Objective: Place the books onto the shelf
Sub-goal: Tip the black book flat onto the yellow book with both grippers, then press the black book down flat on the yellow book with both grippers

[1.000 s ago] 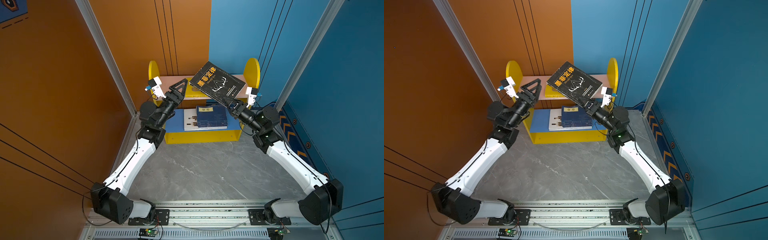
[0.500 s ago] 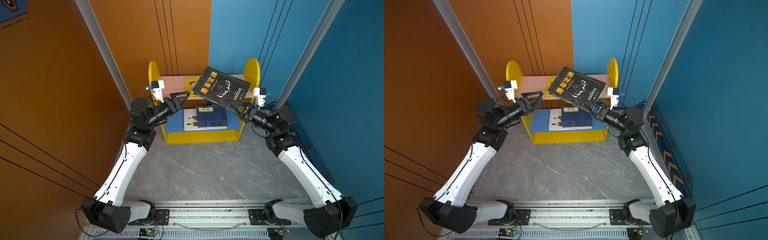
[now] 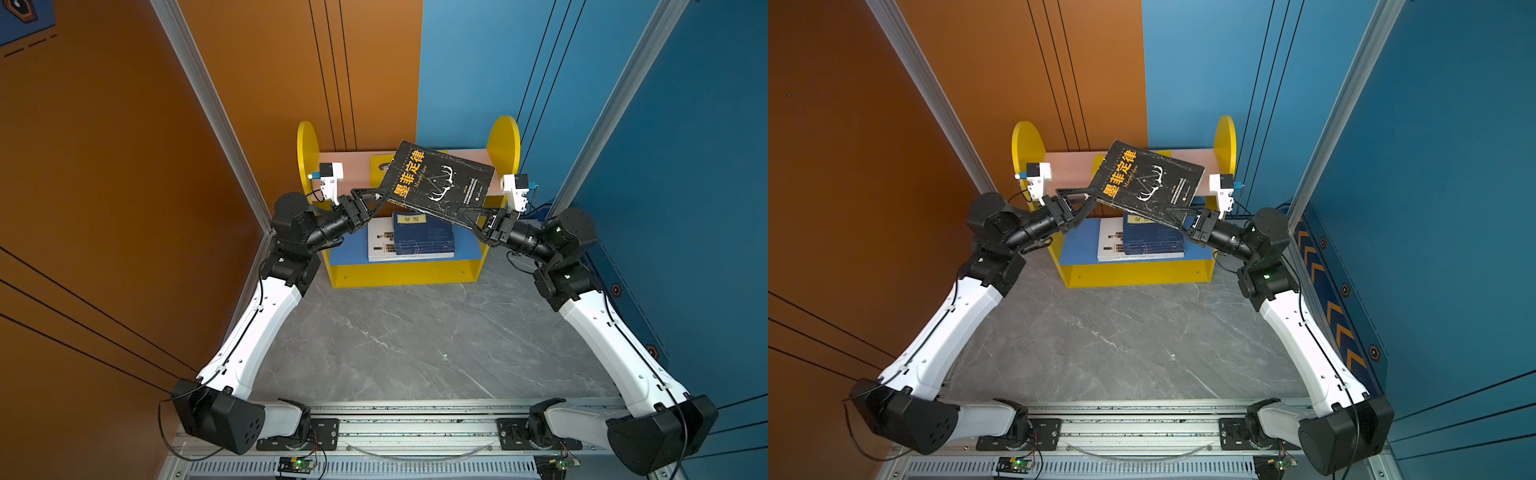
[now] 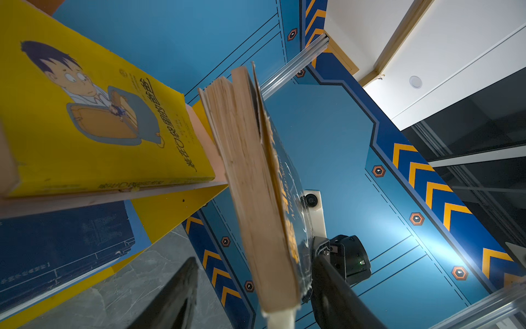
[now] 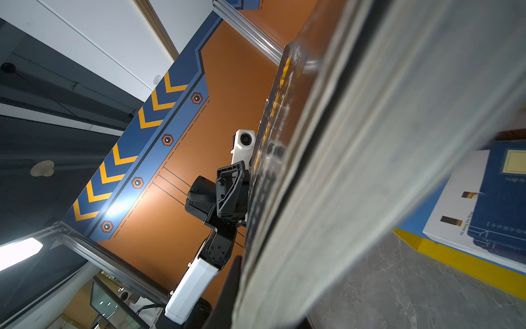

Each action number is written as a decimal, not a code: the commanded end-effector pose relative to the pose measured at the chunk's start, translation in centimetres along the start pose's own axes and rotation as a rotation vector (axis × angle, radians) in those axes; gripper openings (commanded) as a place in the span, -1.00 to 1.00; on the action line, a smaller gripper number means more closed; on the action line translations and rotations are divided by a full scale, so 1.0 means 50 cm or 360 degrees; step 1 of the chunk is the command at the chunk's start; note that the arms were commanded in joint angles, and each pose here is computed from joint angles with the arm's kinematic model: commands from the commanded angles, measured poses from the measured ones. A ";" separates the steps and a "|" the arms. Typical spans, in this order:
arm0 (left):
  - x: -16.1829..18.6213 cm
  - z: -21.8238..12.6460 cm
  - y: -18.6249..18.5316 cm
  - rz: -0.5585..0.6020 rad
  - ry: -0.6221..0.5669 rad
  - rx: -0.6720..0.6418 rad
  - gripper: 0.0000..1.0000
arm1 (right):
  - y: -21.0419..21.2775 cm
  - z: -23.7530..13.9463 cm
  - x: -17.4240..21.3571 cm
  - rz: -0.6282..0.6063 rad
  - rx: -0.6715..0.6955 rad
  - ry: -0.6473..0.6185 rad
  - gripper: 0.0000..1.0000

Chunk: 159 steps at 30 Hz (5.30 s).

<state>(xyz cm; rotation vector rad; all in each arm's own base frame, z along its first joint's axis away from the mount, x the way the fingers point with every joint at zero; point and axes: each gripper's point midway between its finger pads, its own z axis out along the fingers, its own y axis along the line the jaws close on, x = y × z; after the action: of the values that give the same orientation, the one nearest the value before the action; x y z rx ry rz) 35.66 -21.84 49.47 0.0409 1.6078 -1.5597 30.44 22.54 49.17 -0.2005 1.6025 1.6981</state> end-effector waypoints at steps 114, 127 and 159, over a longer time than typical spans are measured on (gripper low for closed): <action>-0.158 0.066 0.090 -0.0218 -0.0594 -0.0210 -1.00 | -0.258 0.108 -0.239 -0.0868 0.1267 -0.0601 0.37; -0.149 0.077 0.088 -0.0223 -0.0576 -0.0200 -1.00 | -0.264 0.111 -0.238 -0.0871 0.1275 -0.0586 0.37; -0.165 0.028 0.112 -0.0131 -0.0634 -0.0389 0.13 | -0.357 0.064 -0.202 -0.0990 0.1622 -0.0521 0.20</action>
<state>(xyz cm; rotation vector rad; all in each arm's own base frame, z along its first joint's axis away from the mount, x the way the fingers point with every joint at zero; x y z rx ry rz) 45.95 -19.17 47.83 -0.4688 1.5401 -1.3613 49.29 20.42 45.52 0.1004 1.6058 0.4208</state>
